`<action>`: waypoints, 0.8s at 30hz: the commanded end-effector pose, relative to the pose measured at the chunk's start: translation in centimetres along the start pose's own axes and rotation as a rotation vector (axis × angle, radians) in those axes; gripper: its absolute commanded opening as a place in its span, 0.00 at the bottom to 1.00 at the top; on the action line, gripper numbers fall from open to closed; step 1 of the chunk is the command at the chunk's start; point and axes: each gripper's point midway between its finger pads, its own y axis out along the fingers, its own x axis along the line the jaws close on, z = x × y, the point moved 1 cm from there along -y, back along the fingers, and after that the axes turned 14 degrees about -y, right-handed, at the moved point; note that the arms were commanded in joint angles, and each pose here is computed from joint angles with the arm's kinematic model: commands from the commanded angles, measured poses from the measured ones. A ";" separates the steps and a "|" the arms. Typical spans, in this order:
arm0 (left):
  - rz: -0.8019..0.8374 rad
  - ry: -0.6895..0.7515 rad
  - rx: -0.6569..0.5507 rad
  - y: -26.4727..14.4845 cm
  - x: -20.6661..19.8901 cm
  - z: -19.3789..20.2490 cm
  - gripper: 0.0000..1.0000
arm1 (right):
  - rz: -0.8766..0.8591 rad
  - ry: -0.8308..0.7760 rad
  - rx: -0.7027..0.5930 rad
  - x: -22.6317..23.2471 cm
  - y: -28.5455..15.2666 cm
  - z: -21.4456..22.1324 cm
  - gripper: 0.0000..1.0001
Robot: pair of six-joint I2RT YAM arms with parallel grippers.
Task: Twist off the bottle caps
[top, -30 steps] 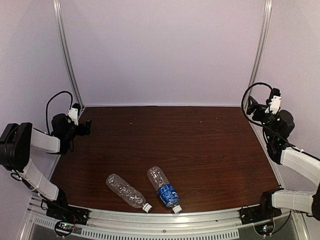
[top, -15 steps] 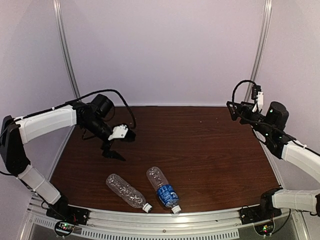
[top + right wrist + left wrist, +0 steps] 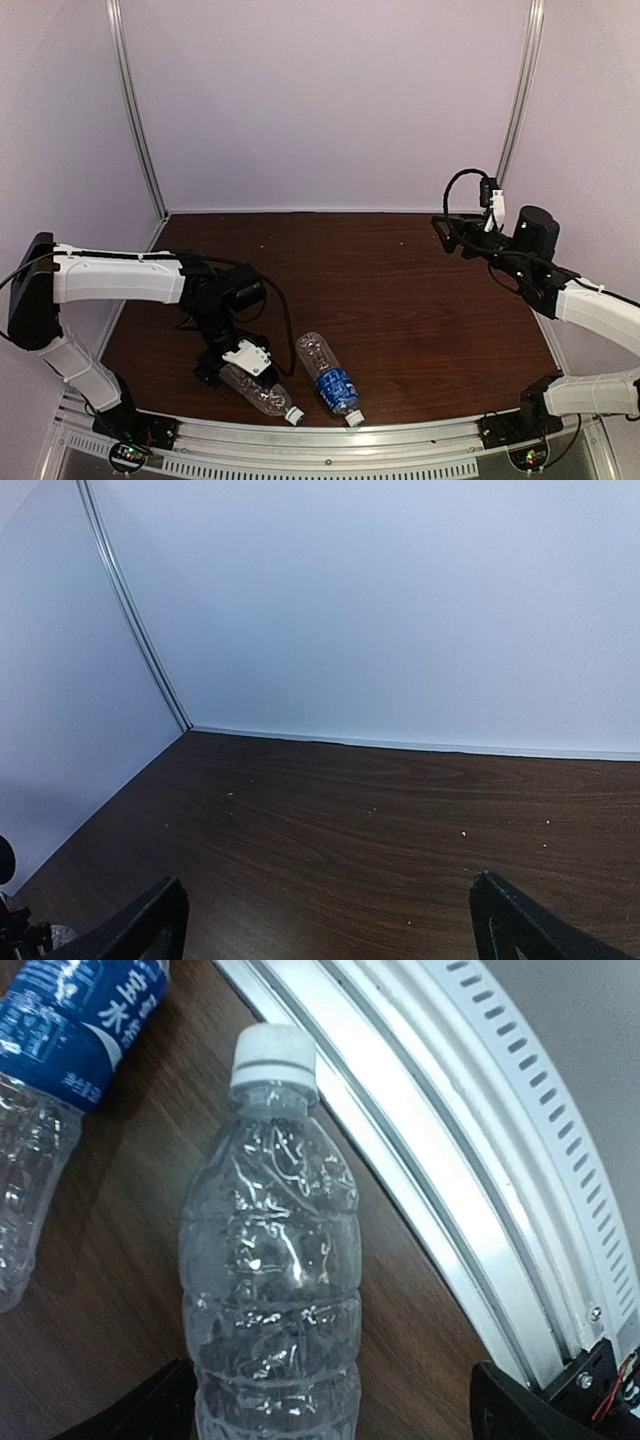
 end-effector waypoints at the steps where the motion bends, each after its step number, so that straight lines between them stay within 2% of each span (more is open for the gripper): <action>1: -0.190 0.010 0.094 2.4 3.5 1.1 0.98 | 0.010 0.005 0.007 0.2 0.5 0.4 1.00; 4: -0.273 0.014 0.073 2.4 5.2 0.7 0.97 | 0.004 0.016 0.014 0.5 0.8 0.7 1.00; 8: -0.271 0.022 0.063 3.2 5.1 0.9 0.97 | -0.006 0.017 0.021 0.8 1.2 1.0 1.00; 16: -0.288 0.005 0.062 3.7 5.3 1.3 0.89 | -0.017 0.029 0.026 1.2 1.8 1.6 1.00; 24: -0.315 -0.047 0.012 2.6 6.4 -0.4 0.70 | -0.026 0.046 0.041 1.8 2.3 1.1 1.00</action>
